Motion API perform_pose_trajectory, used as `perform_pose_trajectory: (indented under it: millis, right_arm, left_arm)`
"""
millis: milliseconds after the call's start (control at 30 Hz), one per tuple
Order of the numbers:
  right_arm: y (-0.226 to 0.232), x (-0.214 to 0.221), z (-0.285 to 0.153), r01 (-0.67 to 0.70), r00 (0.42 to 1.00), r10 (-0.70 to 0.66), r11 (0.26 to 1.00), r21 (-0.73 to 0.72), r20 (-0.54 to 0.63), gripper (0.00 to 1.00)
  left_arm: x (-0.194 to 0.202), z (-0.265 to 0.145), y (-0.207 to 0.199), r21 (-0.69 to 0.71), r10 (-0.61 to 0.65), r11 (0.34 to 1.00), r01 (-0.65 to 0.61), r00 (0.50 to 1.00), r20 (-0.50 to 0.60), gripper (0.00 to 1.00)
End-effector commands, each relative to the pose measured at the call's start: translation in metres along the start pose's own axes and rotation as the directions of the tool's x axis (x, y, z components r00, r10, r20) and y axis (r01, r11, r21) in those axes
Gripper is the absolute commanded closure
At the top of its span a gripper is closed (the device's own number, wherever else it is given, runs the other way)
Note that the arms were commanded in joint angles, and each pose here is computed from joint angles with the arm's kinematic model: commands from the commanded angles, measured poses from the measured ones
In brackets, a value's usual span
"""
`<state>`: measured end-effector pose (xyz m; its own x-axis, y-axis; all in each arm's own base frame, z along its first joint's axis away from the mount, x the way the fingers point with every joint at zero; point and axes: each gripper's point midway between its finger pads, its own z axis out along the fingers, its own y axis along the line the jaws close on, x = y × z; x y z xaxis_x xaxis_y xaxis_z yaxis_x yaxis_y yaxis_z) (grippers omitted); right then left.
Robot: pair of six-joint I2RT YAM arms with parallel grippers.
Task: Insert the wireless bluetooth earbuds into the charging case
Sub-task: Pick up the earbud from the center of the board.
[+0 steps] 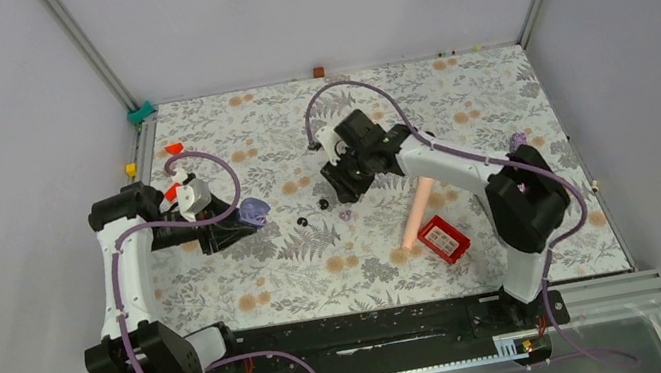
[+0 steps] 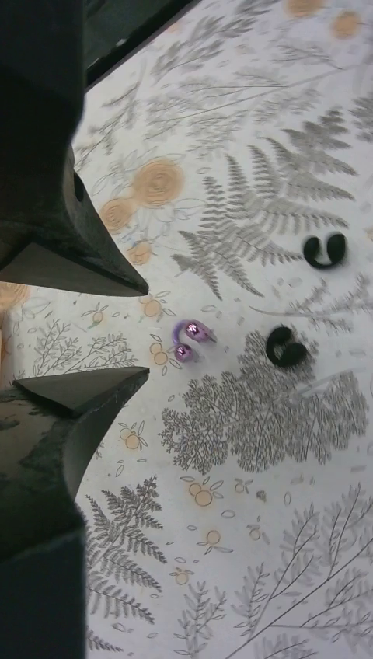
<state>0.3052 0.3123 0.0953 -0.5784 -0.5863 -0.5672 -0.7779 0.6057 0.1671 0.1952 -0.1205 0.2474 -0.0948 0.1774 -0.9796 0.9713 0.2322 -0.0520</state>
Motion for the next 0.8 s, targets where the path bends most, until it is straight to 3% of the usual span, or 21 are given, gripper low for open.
perform_pose_trajectory:
  millis: [0, 100, 167, 333, 533, 767]
  right_arm:
    - [0.020, 0.006, -0.009, 0.485, 0.865, -0.472, 0.874, -0.044, 0.169, 0.53]
    - [0.032, 0.039, -0.010, 0.702, 0.689, -0.667, 0.712, -0.031, 0.281, 0.51]
    - [0.038, 0.045, -0.010, 0.766, 0.600, -0.723, 0.643, 0.015, 0.341, 0.49]
    - [0.043, 0.049, -0.002, 0.770, 0.593, -0.727, 0.637, 0.017, 0.346, 0.50]
    - [0.042, 0.048, 0.019, 0.830, 0.505, -0.819, 0.547, 0.105, 0.272, 0.51]
    - [0.020, 0.023, 0.033, 0.835, 0.469, -0.866, 0.499, 0.232, 0.176, 0.51]
  left_arm:
    - [-0.013, 0.000, -0.006, -0.012, 0.023, 1.000, -0.022, 0.998, 0.056, 1.00]
    - [-0.013, 0.000, -0.006, -0.014, 0.024, 1.000, -0.024, 0.998, 0.059, 1.00]
    - [-0.013, 0.000, -0.006, -0.014, 0.024, 1.000, -0.023, 0.998, 0.057, 1.00]
    - [-0.014, -0.001, -0.006, -0.016, 0.026, 1.000, -0.025, 0.998, 0.059, 1.00]
    - [-0.014, -0.001, -0.007, -0.023, 0.034, 0.999, -0.033, 0.998, 0.060, 1.00]
    - [-0.014, -0.002, -0.006, -0.025, 0.033, 0.999, -0.032, 0.998, 0.060, 1.00]
